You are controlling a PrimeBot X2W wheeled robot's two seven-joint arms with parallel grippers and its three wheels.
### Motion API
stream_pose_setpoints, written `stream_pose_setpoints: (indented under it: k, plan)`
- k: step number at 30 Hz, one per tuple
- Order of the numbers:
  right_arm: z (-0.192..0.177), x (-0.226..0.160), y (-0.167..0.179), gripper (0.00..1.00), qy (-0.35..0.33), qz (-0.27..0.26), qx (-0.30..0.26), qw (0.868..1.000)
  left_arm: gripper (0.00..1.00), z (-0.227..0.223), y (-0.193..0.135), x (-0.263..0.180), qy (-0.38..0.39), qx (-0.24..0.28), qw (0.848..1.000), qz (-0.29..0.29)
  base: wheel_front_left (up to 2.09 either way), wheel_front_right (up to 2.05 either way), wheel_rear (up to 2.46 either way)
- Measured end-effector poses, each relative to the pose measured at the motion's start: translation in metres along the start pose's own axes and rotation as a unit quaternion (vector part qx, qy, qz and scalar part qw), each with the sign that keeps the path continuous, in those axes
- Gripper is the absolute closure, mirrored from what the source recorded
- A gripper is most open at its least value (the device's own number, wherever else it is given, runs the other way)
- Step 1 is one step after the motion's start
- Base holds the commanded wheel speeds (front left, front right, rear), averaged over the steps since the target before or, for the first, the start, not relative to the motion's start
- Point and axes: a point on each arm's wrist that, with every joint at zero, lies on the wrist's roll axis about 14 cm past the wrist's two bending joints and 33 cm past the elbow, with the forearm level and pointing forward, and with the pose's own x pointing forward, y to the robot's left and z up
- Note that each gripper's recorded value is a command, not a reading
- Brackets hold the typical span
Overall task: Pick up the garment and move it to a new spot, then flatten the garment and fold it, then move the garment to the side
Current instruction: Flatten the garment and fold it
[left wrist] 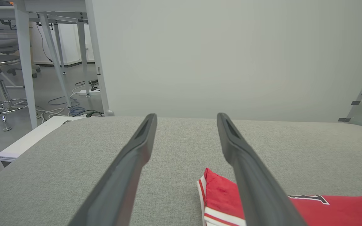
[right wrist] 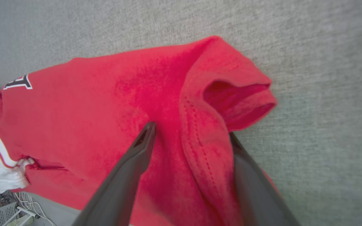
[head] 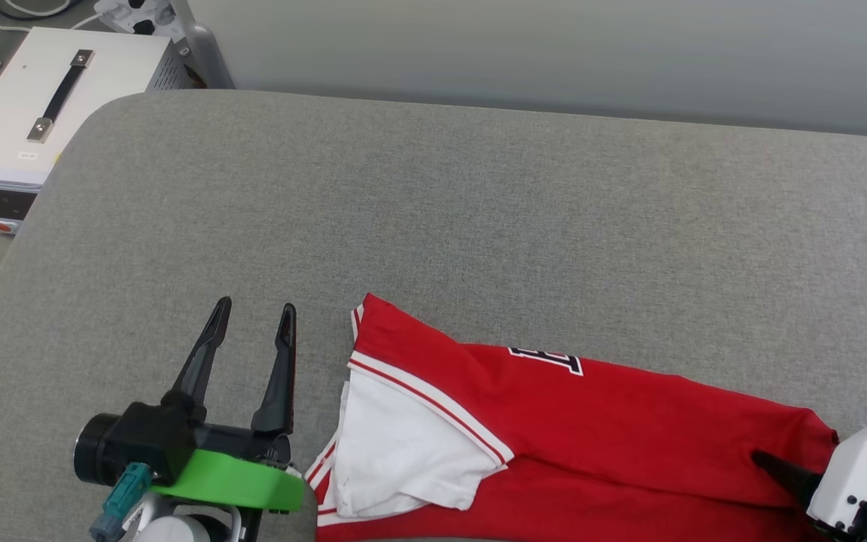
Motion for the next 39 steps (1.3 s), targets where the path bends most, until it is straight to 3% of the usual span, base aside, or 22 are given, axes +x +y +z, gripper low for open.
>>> stream_pose_setpoints:
  k: [1, 2, 14, 19, 26, 39]
  plan:
    - [-0.001, 0.0, 0.0, 0.71, 0.0, 0.0, 0.0, 1.0, 0.0, 0.0, 0.0, 0.0, 0.001, 0.0, 1.0, 0.0, 0.0, 0.0, 0.0]
    - [-0.002, 0.001, -0.001, 1.0, 0.0, -0.001, 0.0, 1.0, 0.0, -0.001, 0.0, 0.0, 0.001, 0.0, 1.0, -0.001, 0.0, 0.0, 0.0]
    - [0.01, -0.008, -0.021, 1.0, -0.043, -0.031, -0.017, 0.998, 0.0, 0.0, -0.002, -0.001, 0.0, -0.003, 1.0, -0.006, 0.0, 0.0, 0.0]
    - [0.027, -0.022, -0.048, 1.0, -0.07, -0.079, -0.043, 0.993, 0.0, 0.003, -0.003, -0.001, -0.004, -0.006, 1.0, -0.006, 0.0, 0.0, 0.0]
    - [0.061, -0.056, -0.099, 1.0, -0.12, -0.176, -0.068, 0.975, 0.0, 0.006, -0.006, -0.002, -0.01, -0.009, 1.0, -0.009, 0.0, 0.0, 0.0]
    - [0.052, -0.058, -0.042, 1.0, -0.151, -0.097, -0.066, 0.981, 0.0, 0.011, -0.008, -0.017, -0.016, -0.02, 1.0, -0.005, 0.0, 0.0, 0.0]
